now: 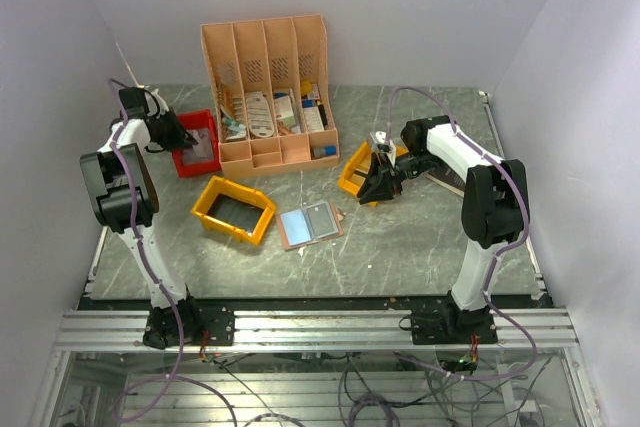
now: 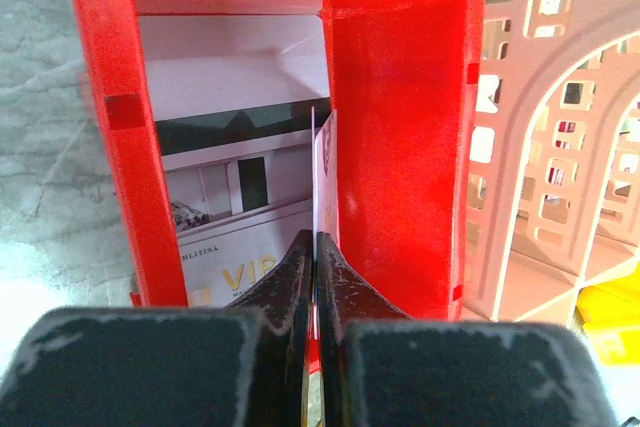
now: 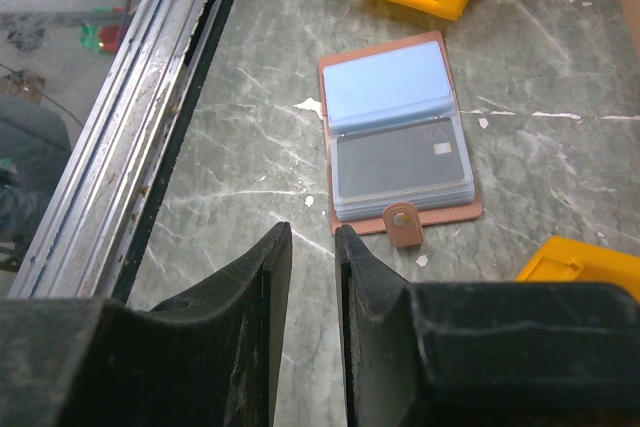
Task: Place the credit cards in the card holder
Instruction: Pick up the credit card from the storage box.
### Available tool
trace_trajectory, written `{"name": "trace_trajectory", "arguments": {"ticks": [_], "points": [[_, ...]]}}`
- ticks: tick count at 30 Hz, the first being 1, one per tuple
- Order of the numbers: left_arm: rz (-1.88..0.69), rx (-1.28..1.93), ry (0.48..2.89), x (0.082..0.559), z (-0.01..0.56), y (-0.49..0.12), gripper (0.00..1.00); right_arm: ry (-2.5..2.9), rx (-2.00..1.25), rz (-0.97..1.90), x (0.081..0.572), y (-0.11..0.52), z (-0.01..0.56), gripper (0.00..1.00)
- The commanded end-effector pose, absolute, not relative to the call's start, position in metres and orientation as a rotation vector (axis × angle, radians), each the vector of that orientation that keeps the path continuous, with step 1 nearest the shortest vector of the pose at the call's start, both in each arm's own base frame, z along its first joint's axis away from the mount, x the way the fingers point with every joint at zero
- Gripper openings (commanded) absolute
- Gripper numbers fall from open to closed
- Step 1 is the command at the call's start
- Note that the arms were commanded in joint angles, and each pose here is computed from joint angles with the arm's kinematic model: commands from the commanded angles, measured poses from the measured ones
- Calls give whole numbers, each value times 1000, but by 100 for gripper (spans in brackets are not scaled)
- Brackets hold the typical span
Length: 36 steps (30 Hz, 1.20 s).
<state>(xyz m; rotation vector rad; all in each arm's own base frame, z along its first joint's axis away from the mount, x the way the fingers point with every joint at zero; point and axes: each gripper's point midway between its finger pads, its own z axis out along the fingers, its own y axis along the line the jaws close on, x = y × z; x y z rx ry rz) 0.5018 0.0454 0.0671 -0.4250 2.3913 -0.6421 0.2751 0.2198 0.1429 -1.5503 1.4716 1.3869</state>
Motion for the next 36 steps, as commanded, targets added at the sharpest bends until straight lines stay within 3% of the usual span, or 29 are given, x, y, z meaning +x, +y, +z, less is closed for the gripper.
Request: {"name": "trace_trajectory", "arguments": {"ticks": [1, 8, 15, 29, 36], "points": [[-530, -445, 2402, 505, 72, 61, 9, 1458, -1533, 1384, 272, 218, 152, 25], [-318, -490, 2493, 495, 59, 81, 7, 1459, -1531, 1386, 272, 218, 151, 25], [-278, -452, 2508, 496, 63, 79, 7, 1459, -1530, 1388, 272, 218, 151, 25], [-789, -470, 2302, 515, 98, 33, 7, 1455, -1536, 1379, 272, 218, 153, 25], [-928, -480, 2253, 513, 98, 25, 7, 1455, -1536, 1378, 272, 218, 153, 25]]}}
